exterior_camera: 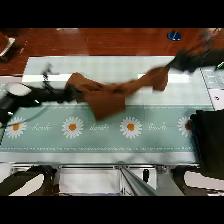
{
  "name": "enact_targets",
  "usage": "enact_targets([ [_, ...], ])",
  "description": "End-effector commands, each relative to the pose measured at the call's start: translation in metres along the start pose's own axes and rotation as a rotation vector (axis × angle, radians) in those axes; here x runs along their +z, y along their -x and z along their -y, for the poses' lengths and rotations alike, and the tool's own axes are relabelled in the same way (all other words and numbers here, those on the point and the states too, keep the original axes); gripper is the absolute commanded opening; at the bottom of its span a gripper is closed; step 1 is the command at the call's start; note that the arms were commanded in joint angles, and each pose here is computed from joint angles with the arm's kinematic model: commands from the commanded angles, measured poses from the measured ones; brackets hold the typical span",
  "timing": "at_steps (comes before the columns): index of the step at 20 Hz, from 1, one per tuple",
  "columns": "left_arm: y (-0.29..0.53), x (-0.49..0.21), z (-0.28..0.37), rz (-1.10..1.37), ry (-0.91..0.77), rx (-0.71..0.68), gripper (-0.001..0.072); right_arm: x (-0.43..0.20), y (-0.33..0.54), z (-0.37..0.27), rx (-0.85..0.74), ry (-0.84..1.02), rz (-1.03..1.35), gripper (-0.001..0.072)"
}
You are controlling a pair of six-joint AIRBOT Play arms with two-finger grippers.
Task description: Fold the shirts.
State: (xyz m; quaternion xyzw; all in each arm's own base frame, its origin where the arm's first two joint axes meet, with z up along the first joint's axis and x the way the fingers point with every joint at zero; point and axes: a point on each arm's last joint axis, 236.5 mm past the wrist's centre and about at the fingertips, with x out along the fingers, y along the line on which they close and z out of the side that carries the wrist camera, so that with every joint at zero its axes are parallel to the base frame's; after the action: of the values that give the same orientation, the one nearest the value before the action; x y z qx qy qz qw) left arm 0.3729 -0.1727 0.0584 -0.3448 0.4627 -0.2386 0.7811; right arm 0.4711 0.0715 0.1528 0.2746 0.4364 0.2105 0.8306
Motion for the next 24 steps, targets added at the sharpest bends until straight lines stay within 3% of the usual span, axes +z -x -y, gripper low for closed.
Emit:
enact_targets([
  [1, 0.091, 0.081, 0.075, 0.245, -0.164, -0.077, 0.0026, 0.082, 0.126, -0.09, -0.011, 0.214, 0.325, 0.0019],
  [4, 0.186, 0.116, 0.15, 0.479, -0.352, -0.108, 0.0026, 0.094, 0.22, -0.122, -0.123, 0.303, 0.533, 0.0019],
  [9, 0.32, 0.105, 0.231, 0.822, -0.578, -0.049, 0.0026, 0.038, 0.31, -0.146, -0.316, 0.39, 0.638, 0.0019],
  [16, 0.47, 0.037, 0.251, 1.325, -0.771, 0.528, 0.0026, -0.061, 0.371, -0.174, -0.508, 0.424, 0.712, 0.0019],
  [18, 0.486, 0.016, 0.257, 1.374, -0.819, 0.603, 0.0026, -0.09, 0.367, -0.158, -0.544, 0.383, 0.661, 0.0019],
  [22, 0.468, 0.018, 0.248, 1.289, -0.807, 0.521, 0.0026, -0.127, 0.331, -0.11, -0.58, 0.283, 0.486, 0.0019],
  [24, 0.437, 0.043, 0.213, 1.177, -0.717, 0.5, 0.0026, -0.137, 0.289, -0.091, -0.52, 0.237, 0.362, 0.0019],
])
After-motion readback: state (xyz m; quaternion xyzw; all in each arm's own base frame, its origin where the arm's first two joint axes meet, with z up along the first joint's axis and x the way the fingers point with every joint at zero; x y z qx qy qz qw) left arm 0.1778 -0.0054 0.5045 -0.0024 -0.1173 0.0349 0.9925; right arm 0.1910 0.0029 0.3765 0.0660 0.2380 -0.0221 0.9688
